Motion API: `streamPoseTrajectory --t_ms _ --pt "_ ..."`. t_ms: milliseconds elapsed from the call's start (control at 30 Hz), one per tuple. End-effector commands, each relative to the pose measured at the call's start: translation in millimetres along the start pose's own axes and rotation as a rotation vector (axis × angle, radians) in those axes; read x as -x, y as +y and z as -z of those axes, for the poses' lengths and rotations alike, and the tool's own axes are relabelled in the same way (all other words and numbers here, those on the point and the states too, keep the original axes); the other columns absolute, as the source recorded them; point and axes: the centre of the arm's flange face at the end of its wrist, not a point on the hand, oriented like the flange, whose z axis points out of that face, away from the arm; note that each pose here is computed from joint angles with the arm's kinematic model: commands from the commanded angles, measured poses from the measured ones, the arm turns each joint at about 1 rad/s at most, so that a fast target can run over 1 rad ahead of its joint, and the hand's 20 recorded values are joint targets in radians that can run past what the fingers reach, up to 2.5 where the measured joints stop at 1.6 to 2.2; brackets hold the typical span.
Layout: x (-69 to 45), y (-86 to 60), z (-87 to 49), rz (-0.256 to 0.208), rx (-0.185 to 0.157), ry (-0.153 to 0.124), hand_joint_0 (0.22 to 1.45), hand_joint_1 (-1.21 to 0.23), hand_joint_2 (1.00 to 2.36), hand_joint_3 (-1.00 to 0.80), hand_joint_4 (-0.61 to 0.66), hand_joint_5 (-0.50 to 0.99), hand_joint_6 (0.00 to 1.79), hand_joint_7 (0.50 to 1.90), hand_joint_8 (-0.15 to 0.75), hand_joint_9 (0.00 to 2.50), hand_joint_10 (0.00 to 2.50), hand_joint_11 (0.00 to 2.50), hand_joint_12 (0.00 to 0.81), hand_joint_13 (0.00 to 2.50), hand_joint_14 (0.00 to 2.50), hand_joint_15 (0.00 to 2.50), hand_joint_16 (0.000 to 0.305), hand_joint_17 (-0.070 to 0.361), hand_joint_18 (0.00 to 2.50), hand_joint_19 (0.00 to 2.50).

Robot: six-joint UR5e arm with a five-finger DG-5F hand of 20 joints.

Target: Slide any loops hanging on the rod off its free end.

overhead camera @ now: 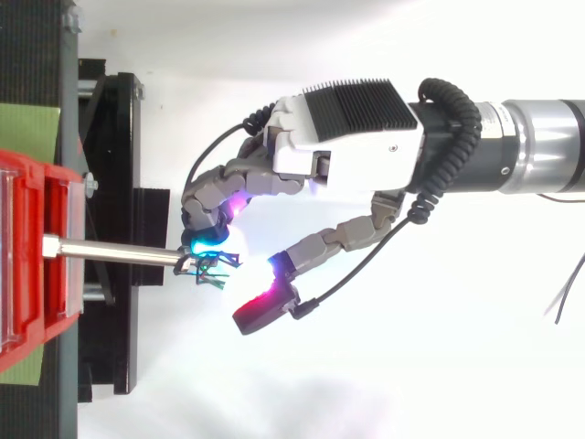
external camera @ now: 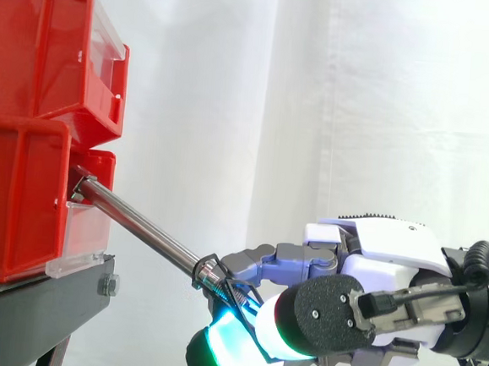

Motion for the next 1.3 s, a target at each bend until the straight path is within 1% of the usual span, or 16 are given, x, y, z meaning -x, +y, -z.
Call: streamPoseTrajectory --t_ms 0,33,167,200,233,300,333,400,500,667,800,833,900,1033,1200,1267 --pt "6.3 9.6 2.8 -0.015 -0.015 0.01 0.58 -0.67 1.03 -0.09 0.09 -0.19 0.83 1.3 0.349 0.89 0.02 0.48 0.389 0.82 0.01 0.26 0.064 0.144 0.78 0.58" --pt "7.0 9.1 4.2 -0.015 -0.023 0.016 0.58 -0.67 1.03 -0.09 0.09 -0.19 0.83 1.3 0.348 0.89 0.02 0.48 0.389 0.82 0.01 0.27 0.064 0.144 0.78 0.58" --pt "9.1 13.3 14.3 -0.022 -0.09 0.068 0.58 -0.67 1.03 -0.09 0.1 -0.19 0.83 1.31 0.349 0.89 0.02 0.48 0.391 0.82 0.01 0.26 0.064 0.144 0.78 0.58" --pt "7.2 11.3 17.8 -0.024 -0.116 0.087 0.58 -0.67 1.03 -0.09 0.09 -0.19 0.83 1.3 0.349 0.89 0.02 0.48 0.392 0.82 0.01 0.27 0.064 0.144 0.78 0.58" --pt "12.3 16.3 20.5 -0.025 -0.128 0.093 0.58 -0.67 1.03 -0.09 0.09 -0.19 0.83 1.3 0.349 0.89 0.02 0.48 0.391 0.82 0.01 0.26 0.064 0.144 0.78 0.58" --pt "13.9 18.4 23.1 -0.028 -0.144 0.102 0.58 -0.67 1.03 -0.09 0.09 -0.19 0.83 1.3 0.347 0.89 0.02 0.48 0.391 0.82 0.01 0.26 0.064 0.144 0.78 0.58" --pt "19.3 23.8 26.4 -0.032 -0.157 0.108 0.58 -0.67 1.03 -0.09 0.09 -0.19 0.83 1.3 0.349 0.89 0.02 0.48 0.391 0.82 0.01 0.26 0.064 0.144 0.78 0.58" --pt "23.9 29.9 28.4 -0.037 -0.164 0.111 0.58 -0.67 1.03 -0.09 0.09 -0.19 0.83 1.29 0.349 0.89 0.02 0.48 0.392 0.82 0.01 0.27 0.064 0.144 0.78 0.58" --pt "26.1 33.5 34.7 -0.056 -0.197 0.131 0.58 -0.67 1.03 -0.09 0.09 -0.19 0.83 1.3 0.349 0.89 0.02 0.48 0.392 0.82 0.01 0.26 0.064 0.144 0.78 0.58" --pt "34.2 41.9 39.7 -0.086 -0.228 0.127 0.58 -0.66 1.03 -0.09 0.1 -0.19 0.83 1.3 0.349 0.89 0.02 0.48 0.392 0.82 0.01 0.26 0.064 0.144 0.78 0.58" --pt "42.2 51.3 46.0 -0.143 -0.256 0.134 0.6 -0.68 1.03 -0.13 0.07 -0.21 0.84 1.3 0.345 0.88 0.02 0.48 0.388 0.82 0.01 0.26 0.064 0.144 0.79 0.57" --pt "46.9 55.2 48.4 -0.172 -0.269 0.13 0.61 -0.7 1.03 -0.14 0.06 -0.21 0.84 1.28 0.335 0.87 0.02 0.5 0.385 0.83 0.01 0.26 0.064 0.144 0.8 0.57" --pt "49.8 58.1 50.7 -0.188 -0.281 0.125 0.63 -0.77 1.03 -0.16 0.08 -0.22 0.84 1.3 0.33 0.87 0.02 0.53 0.387 0.83 0.01 0.26 0.064 0.144 0.81 0.55" --pt "62.5 72.5 57.2 -0.228 -0.306 0.11 0.63 -0.79 1.03 -0.18 0.08 -0.21 0.85 1.28 0.33 0.87 0.02 0.53 0.385 0.83 0.01 0.26 0.064 0.143 0.81 0.55" --pt "67.7 73.5 61.1 -0.262 -0.338 0.087 0.64 -0.77 1.02 -0.23 0.1 -0.21 0.85 1.29 0.328 0.87 0.02 0.53 0.385 0.83 0.01 0.26 0.064 0.143 0.81 0.55" --pt "67.7 73.3 61.5 -0.296 -0.343 0.082 0.65 -0.76 1.02 -0.27 0.11 -0.21 0.85 1.29 0.331 0.88 0.02 0.52 0.385 0.83 0.01 0.25 0.064 0.143 0.81 0.56"
